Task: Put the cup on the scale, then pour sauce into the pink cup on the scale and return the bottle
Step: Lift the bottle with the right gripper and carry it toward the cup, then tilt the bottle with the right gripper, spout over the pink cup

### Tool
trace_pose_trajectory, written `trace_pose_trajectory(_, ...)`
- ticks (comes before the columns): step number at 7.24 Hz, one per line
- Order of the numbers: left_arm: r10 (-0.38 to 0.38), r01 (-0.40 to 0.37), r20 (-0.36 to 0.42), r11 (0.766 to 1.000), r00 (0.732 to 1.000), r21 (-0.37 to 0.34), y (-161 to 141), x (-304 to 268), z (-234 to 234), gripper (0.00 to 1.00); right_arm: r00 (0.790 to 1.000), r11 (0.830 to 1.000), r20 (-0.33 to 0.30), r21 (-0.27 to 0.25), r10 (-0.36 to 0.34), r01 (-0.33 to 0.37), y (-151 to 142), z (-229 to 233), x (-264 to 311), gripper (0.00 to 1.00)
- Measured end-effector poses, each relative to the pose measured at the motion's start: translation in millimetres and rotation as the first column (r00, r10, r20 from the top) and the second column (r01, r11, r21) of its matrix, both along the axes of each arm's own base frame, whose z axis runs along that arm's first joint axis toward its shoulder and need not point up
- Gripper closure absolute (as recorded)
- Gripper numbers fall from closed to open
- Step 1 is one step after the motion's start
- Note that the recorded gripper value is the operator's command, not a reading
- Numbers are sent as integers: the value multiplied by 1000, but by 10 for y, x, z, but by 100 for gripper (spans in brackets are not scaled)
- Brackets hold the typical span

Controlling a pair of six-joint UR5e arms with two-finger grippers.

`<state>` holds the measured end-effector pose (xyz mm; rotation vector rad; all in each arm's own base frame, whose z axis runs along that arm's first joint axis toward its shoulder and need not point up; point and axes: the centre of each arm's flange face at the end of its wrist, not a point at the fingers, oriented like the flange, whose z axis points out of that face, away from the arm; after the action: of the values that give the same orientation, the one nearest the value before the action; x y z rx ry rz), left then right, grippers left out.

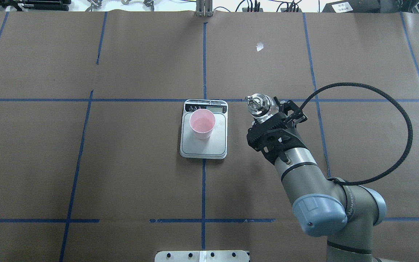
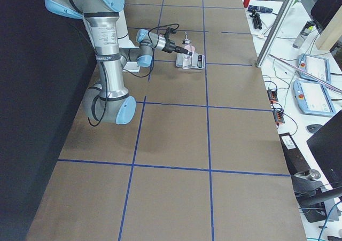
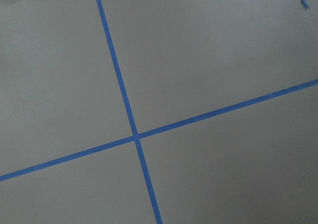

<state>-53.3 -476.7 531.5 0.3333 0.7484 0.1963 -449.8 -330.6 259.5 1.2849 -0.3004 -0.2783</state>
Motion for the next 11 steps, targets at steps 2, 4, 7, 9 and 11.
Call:
trace_pose_trajectory(2, 0, 0, 0, 1000, 1000, -1, 0, 0, 1, 0, 974, 997, -214, 34, 79, -73, -171, 46, -148, 100)
trace_pose_trajectory(4, 0, 0, 0, 1000, 1000, -2, 0, 0, 7, 0, 922, 993, -369, 72, 117, -97, -235, 101, -289, 100)
trace_pose_trajectory(7, 2, -2, -7, 1000, 1000, -6, 1, 5, 15, 0, 844, 993, -523, 82, 117, -87, -296, -28, -531, 100)
trace_pose_trajectory(9, 4, -4, -11, 1000, 1000, -12, -1, 8, 40, 0, 812, 992, -570, 86, 125, -92, -357, -85, -749, 100)
trace_pose_trajectory(11, 5, -5, -15, 1000, 1000, -17, 0, 11, 58, 0, 776, 991, -616, 91, 134, -99, -394, -88, -869, 100)
